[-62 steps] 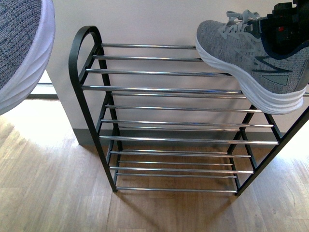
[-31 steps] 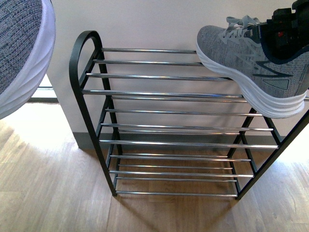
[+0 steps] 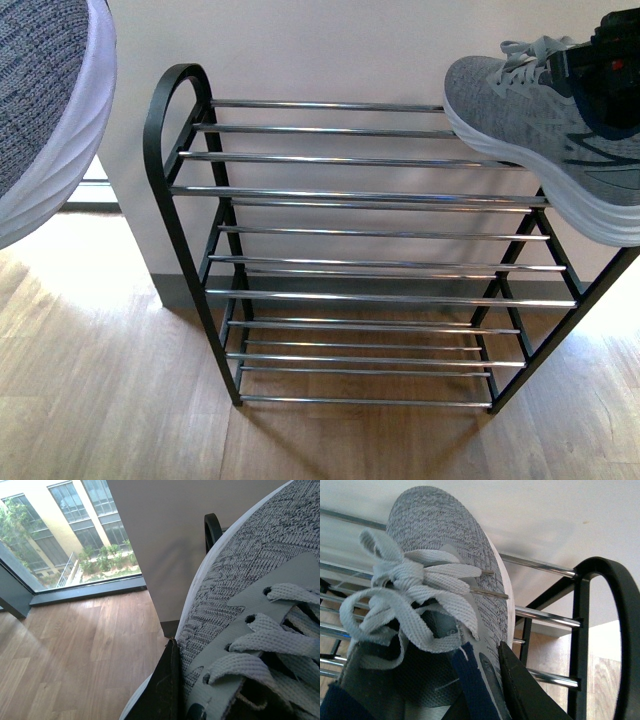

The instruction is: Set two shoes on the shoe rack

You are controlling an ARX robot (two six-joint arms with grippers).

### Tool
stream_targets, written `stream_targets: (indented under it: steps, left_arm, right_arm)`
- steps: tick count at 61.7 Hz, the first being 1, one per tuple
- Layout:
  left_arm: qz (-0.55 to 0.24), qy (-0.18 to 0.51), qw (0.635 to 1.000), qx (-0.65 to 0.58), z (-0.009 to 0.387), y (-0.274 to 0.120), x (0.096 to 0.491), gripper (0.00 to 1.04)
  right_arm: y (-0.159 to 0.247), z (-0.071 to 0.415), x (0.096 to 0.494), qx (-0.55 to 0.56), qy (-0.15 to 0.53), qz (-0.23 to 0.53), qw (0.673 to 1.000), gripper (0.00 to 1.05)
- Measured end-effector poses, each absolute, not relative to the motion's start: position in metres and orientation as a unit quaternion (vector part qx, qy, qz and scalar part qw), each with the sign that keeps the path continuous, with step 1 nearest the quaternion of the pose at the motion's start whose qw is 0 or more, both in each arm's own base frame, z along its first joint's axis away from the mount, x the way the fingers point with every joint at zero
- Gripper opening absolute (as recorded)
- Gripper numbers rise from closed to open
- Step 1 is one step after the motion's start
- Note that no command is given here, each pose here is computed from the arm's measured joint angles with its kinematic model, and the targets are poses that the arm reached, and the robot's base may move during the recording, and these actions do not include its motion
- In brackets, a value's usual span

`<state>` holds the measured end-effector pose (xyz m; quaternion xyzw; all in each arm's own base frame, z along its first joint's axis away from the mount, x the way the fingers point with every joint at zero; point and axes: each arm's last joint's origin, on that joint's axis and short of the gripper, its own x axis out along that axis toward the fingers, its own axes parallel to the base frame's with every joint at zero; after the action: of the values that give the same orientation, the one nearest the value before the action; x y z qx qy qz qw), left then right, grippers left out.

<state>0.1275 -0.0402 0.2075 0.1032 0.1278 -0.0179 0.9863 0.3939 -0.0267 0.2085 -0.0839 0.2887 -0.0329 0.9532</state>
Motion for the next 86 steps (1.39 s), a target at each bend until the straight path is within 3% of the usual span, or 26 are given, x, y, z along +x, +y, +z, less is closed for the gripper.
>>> stream_targets:
  steps: [58, 69, 86]
  left_arm:
    - [-0.018, 0.128, 0.986, 0.103, 0.2075, -0.0402, 0.1275, 0.02]
    - [-0.018, 0.128, 0.986, 0.103, 0.2075, -0.0402, 0.1275, 0.02]
    - [-0.018, 0.128, 0.986, 0.103, 0.2075, -0.0402, 0.1275, 0.02]
  right_arm:
    - [-0.0302, 0.2174, 0.3872, -0.081, 0.28, -0.034, 0.956, 0.01]
    - [-0.0306, 0.2175, 0.3872, 0.051, 0.275, -0.016, 0.96, 0.01]
    - [-0.0304, 0.2168, 0.3872, 0.085, 0.276, -0.026, 0.957, 0.01]
